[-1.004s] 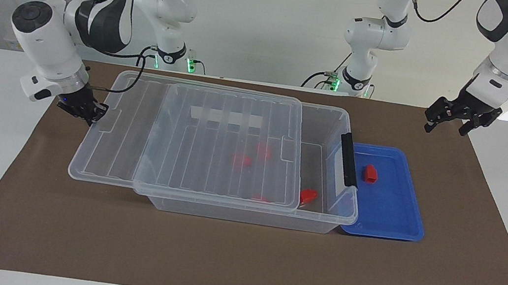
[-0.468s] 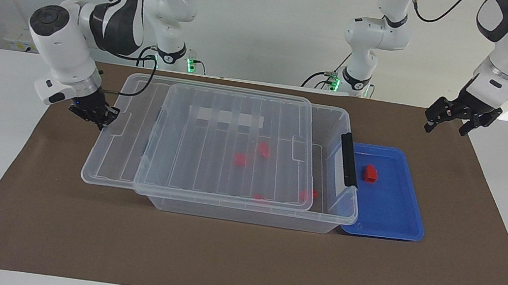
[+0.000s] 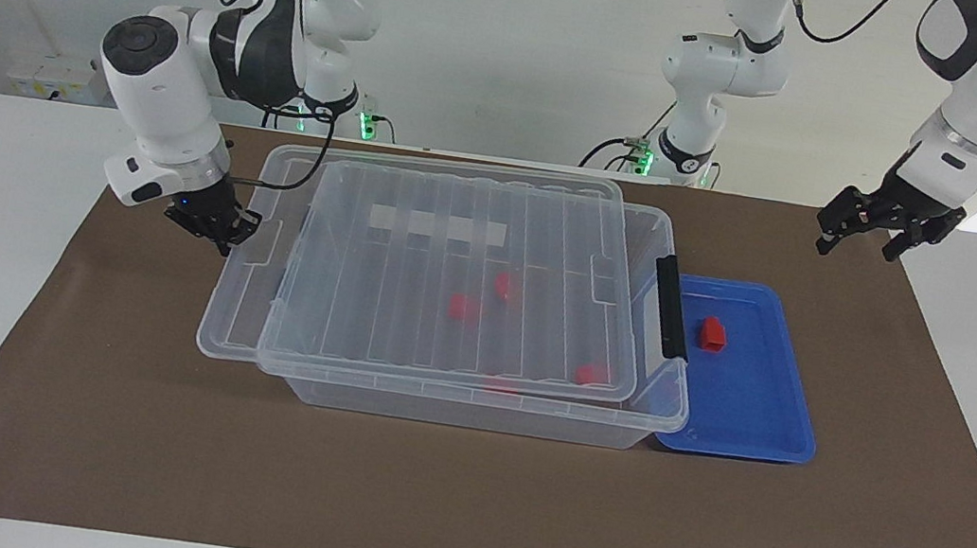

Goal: Place red block in blue tray from box

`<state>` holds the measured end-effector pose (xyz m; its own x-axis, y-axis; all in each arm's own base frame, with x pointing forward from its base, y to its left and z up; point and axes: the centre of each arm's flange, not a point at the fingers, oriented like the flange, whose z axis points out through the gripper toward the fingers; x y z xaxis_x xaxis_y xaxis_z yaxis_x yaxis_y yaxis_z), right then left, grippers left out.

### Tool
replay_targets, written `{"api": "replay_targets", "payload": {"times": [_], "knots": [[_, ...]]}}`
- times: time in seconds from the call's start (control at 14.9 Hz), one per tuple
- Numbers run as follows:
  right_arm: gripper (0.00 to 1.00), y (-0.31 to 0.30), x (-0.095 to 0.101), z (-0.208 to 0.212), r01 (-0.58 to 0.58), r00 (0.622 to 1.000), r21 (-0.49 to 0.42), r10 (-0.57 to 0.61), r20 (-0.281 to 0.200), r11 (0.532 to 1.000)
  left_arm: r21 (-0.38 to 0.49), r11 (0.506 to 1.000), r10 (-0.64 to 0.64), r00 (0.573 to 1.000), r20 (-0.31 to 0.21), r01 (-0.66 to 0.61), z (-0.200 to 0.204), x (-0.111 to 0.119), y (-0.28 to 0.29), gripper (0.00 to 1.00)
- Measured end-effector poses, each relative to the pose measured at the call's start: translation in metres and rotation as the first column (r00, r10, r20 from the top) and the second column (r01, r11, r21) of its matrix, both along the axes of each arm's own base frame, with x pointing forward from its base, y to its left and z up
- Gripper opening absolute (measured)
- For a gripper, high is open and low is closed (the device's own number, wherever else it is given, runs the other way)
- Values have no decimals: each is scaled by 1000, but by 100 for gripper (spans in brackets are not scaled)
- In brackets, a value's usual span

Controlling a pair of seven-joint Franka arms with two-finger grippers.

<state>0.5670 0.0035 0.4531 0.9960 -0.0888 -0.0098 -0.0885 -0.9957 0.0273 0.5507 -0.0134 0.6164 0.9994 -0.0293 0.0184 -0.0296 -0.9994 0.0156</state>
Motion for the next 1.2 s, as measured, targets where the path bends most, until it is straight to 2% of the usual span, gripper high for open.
{"api": "replay_targets", "payload": {"times": [0.94,1.2], "knots": [[1,-2,0,-1,79,997,1,-79,0,997,0,1000,0,1000,0,0,0,0,0,100],[1,-4,-1,-2,140,990,48,-140,-8,989,0,1000,0,1000,0,0,0,0,0,100]]}}
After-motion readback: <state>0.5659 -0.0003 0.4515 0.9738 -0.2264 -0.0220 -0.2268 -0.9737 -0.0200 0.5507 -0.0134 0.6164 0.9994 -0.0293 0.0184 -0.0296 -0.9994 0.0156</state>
